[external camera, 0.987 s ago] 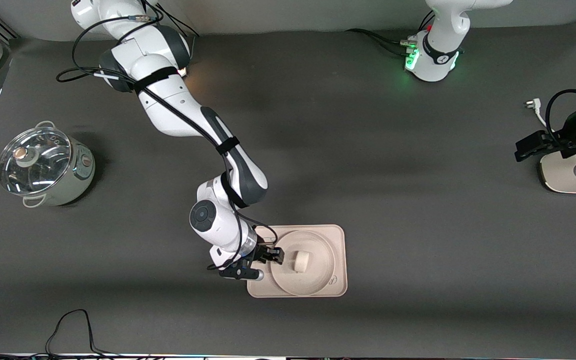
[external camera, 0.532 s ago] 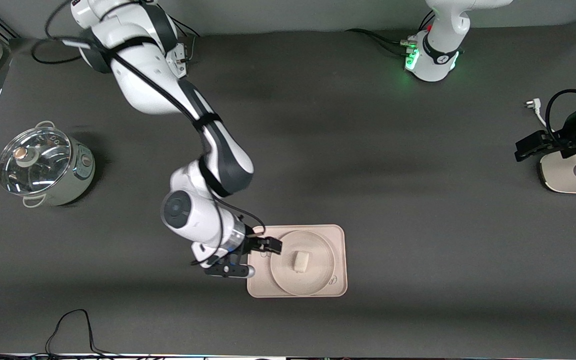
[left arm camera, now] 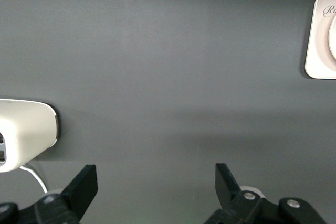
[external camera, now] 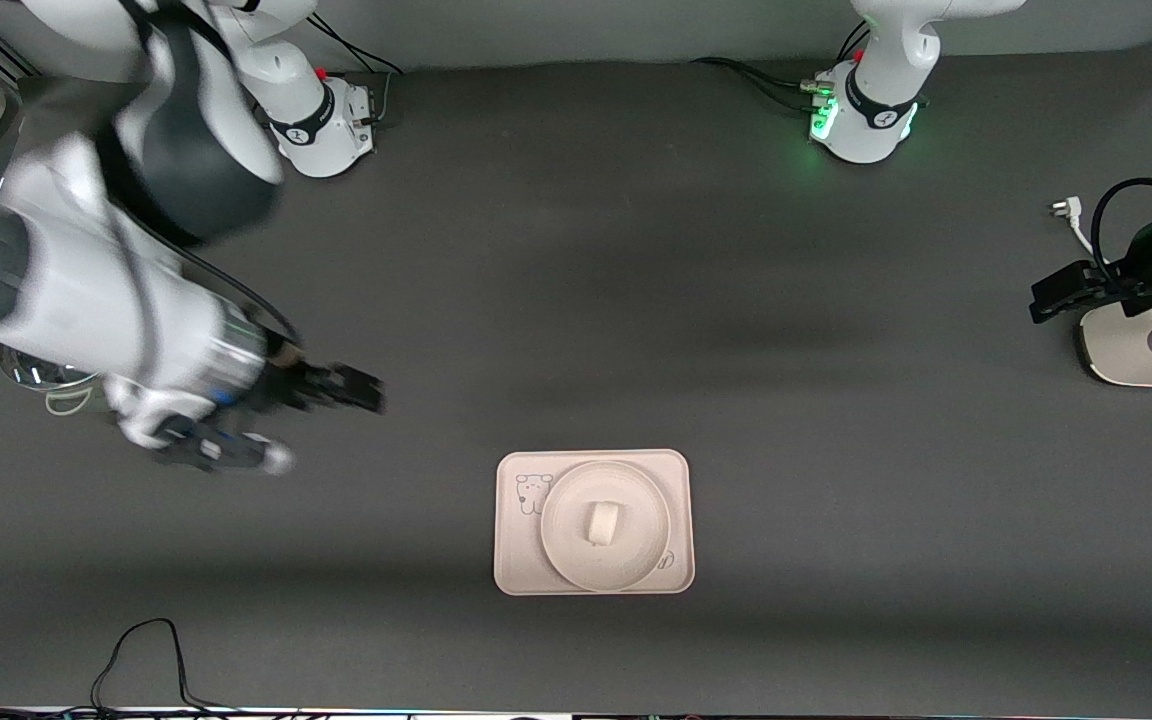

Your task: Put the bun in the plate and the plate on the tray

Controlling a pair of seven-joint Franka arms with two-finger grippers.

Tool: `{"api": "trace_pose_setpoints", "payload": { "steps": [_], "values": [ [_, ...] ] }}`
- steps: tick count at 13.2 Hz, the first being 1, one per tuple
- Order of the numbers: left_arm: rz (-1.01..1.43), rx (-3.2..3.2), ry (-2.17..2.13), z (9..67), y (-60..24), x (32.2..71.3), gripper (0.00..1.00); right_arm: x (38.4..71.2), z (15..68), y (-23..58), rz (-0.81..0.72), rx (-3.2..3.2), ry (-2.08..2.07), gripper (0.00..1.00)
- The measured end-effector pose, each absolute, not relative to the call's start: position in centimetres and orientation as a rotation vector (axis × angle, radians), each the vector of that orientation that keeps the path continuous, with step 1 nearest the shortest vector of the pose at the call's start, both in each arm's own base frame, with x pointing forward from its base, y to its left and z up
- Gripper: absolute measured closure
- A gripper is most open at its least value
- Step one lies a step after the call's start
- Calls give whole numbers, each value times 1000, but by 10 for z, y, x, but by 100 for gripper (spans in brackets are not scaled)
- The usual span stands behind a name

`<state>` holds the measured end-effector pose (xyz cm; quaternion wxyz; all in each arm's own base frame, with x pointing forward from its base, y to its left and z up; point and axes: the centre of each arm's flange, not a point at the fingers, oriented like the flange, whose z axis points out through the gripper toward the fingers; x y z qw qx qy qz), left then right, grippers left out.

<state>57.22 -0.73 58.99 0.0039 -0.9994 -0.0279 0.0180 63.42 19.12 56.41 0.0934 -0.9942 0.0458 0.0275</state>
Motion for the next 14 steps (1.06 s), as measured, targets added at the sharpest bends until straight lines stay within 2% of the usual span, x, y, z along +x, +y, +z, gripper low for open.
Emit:
{"api": "trace_pose_setpoints", "payload": {
  "steps": [3,6,14],
  "values": [
    [55,-3132,-86,590,-8,572,0,597,602,113,77,-2985,36,0],
    [51,-3132,-82,591,-9,572,0,577,615,49,96,-3030,-29,0],
    [15,-3129,-46,595,-12,574,0,571,615,-14,114,-3132,21,0]
  ]
}}
